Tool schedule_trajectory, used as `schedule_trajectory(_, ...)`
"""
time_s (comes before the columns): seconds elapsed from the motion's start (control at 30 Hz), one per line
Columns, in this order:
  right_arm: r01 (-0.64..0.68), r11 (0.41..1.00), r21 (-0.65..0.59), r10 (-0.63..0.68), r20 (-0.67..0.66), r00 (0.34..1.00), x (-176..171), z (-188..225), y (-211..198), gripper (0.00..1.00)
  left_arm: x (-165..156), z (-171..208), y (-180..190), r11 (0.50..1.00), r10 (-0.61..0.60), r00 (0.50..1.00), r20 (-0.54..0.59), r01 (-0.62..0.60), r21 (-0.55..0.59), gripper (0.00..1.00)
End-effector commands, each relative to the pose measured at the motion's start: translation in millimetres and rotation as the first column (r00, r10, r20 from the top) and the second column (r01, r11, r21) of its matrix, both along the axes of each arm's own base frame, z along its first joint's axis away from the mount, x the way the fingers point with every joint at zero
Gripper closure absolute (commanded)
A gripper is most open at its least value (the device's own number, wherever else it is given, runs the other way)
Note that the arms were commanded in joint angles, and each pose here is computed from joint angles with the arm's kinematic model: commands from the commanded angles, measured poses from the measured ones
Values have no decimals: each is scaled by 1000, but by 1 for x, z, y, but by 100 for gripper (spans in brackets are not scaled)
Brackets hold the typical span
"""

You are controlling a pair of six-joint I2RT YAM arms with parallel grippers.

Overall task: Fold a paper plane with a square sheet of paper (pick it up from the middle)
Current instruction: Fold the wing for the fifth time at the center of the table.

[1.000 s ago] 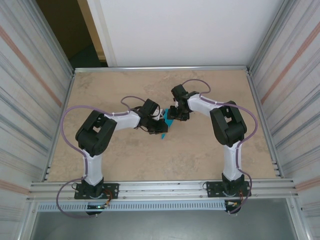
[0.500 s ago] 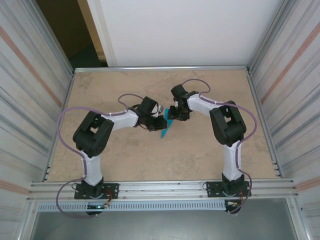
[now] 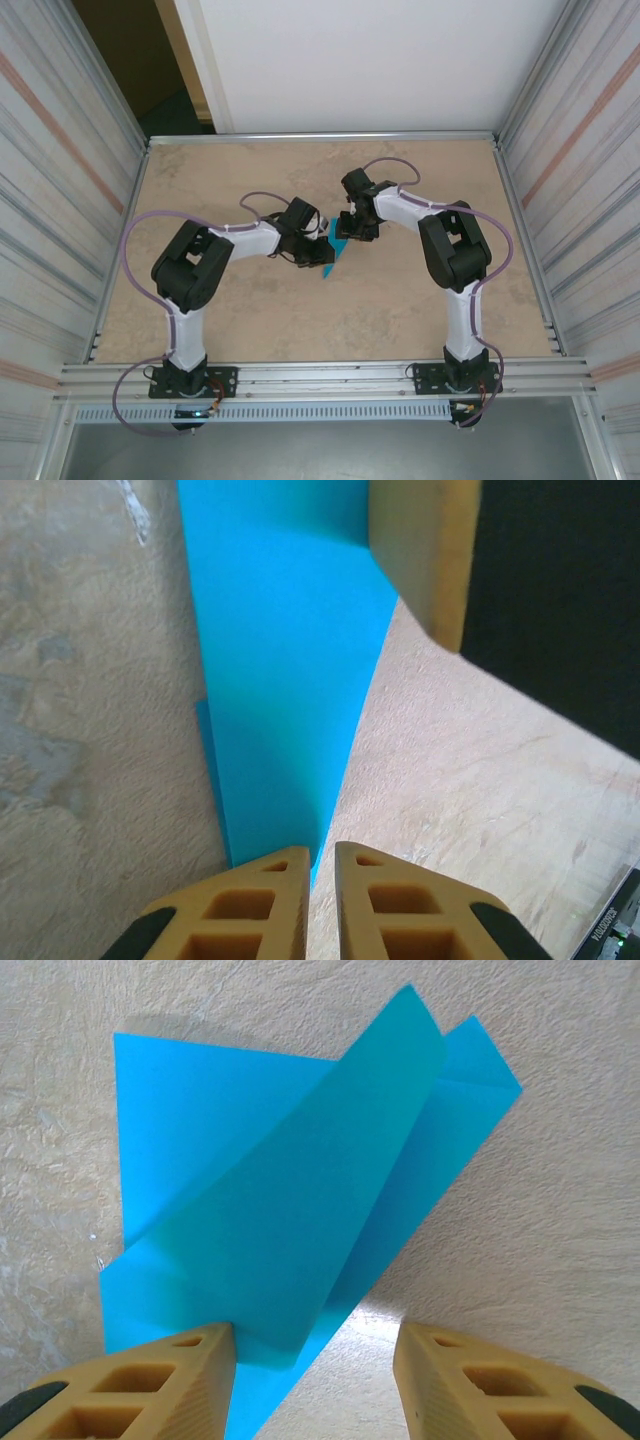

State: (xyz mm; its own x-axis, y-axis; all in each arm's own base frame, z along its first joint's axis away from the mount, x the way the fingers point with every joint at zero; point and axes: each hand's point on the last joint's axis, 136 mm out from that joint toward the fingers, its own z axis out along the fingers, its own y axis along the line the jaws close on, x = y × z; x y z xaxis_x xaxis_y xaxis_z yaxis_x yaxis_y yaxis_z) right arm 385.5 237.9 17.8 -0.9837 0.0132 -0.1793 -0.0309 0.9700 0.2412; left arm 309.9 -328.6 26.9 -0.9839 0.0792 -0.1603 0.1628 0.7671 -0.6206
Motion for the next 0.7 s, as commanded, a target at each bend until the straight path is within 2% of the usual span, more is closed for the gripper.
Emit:
schedule_trajectory(0.0,-12,992,-125,-3,-119,993,-24,-57,-21,54,-2,-2,-2,1000,-5,1000,-15,6,18,85)
schedule_trajectory(0.17,-13,992,-122,-2,-121,993,-25,-58,-21,54,-1,1,-1,1000,-5,1000,-6,5,21,85)
schedule_trajectory(0.43,-14,992,-123,-1,-123,992,-25,-59,-21,55,0,50,7,999,39,994,102,-37,-27,82)
schedule_trajectory(0.67,-14,993,-120,-1,-123,992,-25,-59,-20,54,-16,37,25,993,116,992,58,-116,-10,73)
